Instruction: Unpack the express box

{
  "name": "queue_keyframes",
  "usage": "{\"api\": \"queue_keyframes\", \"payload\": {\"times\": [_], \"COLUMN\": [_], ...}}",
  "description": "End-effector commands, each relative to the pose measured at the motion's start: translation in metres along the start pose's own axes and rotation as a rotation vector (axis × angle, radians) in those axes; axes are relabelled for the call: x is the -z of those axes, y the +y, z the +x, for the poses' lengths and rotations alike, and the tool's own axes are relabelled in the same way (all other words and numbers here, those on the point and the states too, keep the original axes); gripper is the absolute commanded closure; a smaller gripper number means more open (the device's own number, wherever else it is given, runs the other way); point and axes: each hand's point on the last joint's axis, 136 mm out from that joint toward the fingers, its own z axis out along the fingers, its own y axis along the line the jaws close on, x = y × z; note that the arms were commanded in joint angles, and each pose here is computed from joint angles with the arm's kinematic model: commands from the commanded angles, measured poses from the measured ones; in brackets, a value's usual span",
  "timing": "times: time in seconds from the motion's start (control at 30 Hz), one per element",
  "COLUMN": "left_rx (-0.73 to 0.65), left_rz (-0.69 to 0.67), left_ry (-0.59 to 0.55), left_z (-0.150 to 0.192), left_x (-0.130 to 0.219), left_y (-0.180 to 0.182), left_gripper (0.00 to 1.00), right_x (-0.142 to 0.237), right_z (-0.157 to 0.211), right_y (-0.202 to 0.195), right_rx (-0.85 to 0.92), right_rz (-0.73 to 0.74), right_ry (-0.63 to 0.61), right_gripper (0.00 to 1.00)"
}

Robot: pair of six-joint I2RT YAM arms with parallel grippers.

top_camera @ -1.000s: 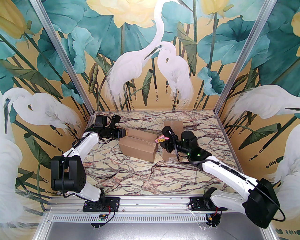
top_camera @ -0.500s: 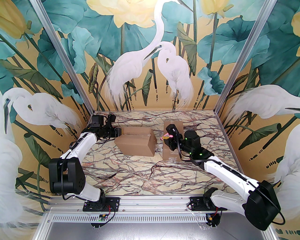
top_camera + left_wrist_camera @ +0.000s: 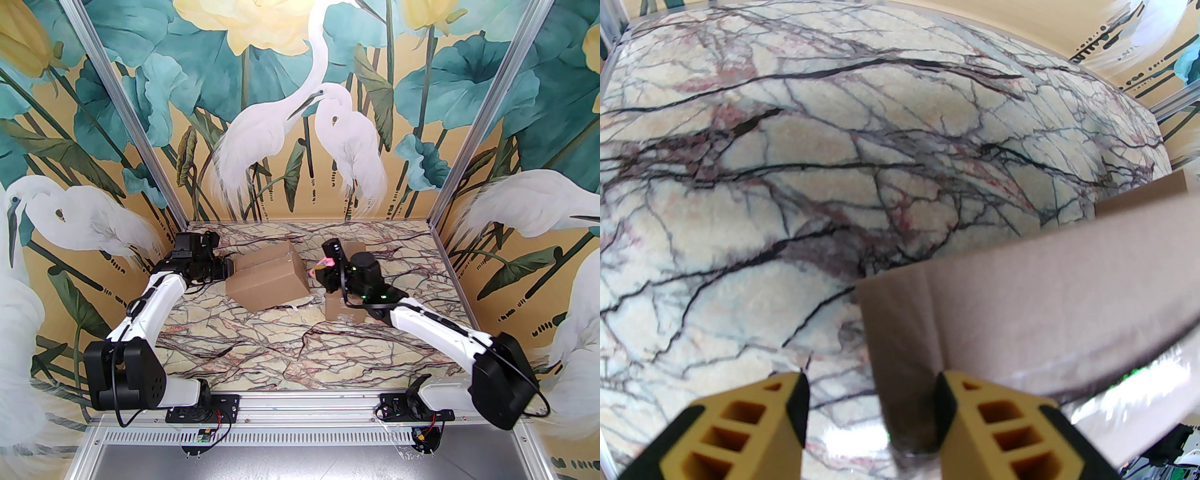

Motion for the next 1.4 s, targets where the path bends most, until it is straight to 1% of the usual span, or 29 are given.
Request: {"api": "queue_keyframes", "payload": {"times": [0.0,0.13,0.23,0.37,0.4,0.47,0.6,0.63,0.73,0.93,1.13,1.23,1.37], "left_rx": [0.011,0.0,-0.03,-0.075,-0.08,-0.079,-0.066,-0.081,-0.119,-0.132,-0.171,-0.196,-0.199], "left_rz": [-0.057,-0.066,-0.061,-0.04,-0.027,0.011,0.092,0.103,0.126,0.173,0.194,0.183,0.134], "left_ry": [0.014,-0.023,-0.071,-0.094,-0.096,-0.109,-0.101,-0.09,-0.066,-0.066,-0.018,-0.005,-0.012], "left_z": [0.0,-0.009,-0.021,-0.03,-0.031,-0.036,-0.04,-0.039,-0.036,-0.037,-0.028,-0.027,-0.027], "left_x": [0.016,0.031,0.048,0.06,0.062,0.066,0.067,0.065,0.059,0.057,0.048,0.045,0.047], "left_y": [0.006,0.004,-0.001,-0.008,-0.011,-0.019,-0.043,-0.051,-0.07,-0.093,-0.113,-0.121,-0.12], "left_gripper": [0.47,0.42,0.36,0.27,0.26,0.24,0.21,0.16,0.14,0.14,0.13,0.13,0.12], "right_x": [-0.019,-0.036,-0.044,-0.05,-0.053,-0.057,-0.056,-0.055,-0.048,-0.033,-0.017,-0.007,0.0], "right_z": [-0.005,-0.007,-0.007,-0.011,-0.01,-0.004,0.018,0.022,0.034,0.047,0.054,0.057,0.057], "right_y": [-0.002,0.012,0.033,0.069,0.075,0.077,0.052,0.047,0.028,0.001,-0.031,-0.051,-0.076], "right_rx": [-0.019,0.0,0.012,0.003,-0.004,-0.024,-0.079,-0.074,-0.07,-0.033,0.007,0.038,0.053], "right_rz": [0.072,0.07,0.019,-0.097,-0.112,-0.095,0.072,0.108,0.22,0.345,0.451,0.52,0.574], "right_ry": [0.025,0.037,0.037,0.0,-0.004,0.012,0.068,0.077,0.097,0.098,0.131,0.148,0.16], "right_gripper": [1.0,1.0,1.0,1.0,1.0,1.0,1.0,1.0,1.0,1.0,1.0,1.0,1.0]}}
